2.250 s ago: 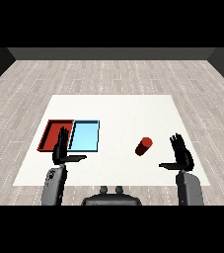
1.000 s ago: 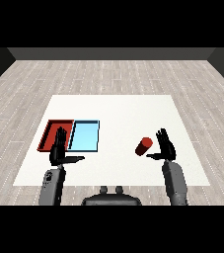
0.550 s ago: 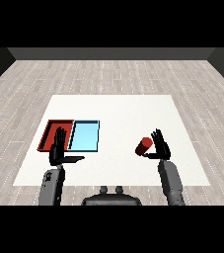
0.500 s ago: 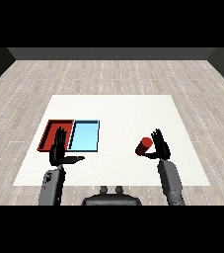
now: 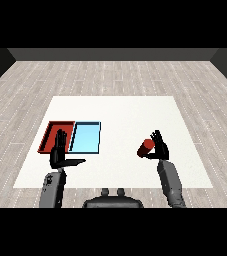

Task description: Pick the red can and put it in the red box

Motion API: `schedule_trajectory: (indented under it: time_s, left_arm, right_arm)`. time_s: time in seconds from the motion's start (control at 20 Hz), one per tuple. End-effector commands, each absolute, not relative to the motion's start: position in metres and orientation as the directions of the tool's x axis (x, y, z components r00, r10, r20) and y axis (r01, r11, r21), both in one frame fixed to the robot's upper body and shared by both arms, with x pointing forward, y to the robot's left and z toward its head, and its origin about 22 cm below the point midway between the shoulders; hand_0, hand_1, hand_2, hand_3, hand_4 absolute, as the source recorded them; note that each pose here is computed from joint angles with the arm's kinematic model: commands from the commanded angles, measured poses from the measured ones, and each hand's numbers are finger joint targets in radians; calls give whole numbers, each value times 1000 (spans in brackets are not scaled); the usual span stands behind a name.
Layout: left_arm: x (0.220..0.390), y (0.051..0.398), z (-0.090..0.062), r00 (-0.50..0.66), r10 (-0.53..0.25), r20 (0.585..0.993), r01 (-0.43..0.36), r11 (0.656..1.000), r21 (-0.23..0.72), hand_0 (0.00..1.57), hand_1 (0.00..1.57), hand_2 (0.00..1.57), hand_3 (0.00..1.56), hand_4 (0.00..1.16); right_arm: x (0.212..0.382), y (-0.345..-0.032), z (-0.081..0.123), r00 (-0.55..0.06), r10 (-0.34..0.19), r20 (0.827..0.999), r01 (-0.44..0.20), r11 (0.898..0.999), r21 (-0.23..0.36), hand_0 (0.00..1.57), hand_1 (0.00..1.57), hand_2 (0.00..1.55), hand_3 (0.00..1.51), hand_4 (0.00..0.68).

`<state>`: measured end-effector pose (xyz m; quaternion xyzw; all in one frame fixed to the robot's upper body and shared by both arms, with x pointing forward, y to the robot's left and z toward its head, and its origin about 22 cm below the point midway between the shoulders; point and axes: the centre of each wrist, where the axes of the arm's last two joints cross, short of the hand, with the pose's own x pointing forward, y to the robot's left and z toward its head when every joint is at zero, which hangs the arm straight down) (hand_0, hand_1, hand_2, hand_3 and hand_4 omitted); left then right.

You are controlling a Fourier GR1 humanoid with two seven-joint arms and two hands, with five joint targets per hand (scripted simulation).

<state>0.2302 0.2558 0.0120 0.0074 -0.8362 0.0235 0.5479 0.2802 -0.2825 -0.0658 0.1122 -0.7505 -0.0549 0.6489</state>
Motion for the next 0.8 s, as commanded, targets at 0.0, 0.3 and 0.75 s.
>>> schedule_trajectory:
  time_s: [0.0, 0.3, 0.75]
  left_arm:
    - [227, 248, 23, -399, 32, 916, -25, 999, -46, 0, 0, 0, 0, 0]
    - [253, 266, 17, -399, 34, 917, -39, 998, -54, 0, 0, 0, 0, 0]
    - [242, 267, 11, -414, 24, 910, -45, 998, -47, 0, 0, 0, 0, 0]
  right_arm:
    - [281, -294, -78, -128, -266, 956, -107, 961, 253, 0, 0, 0, 0, 0]
    - [271, -284, -80, -131, -260, 957, -104, 963, 248, 0, 0, 0, 0, 0]
    - [290, -287, -62, -124, -227, 966, -104, 971, 214, 0, 0, 0, 0, 0]
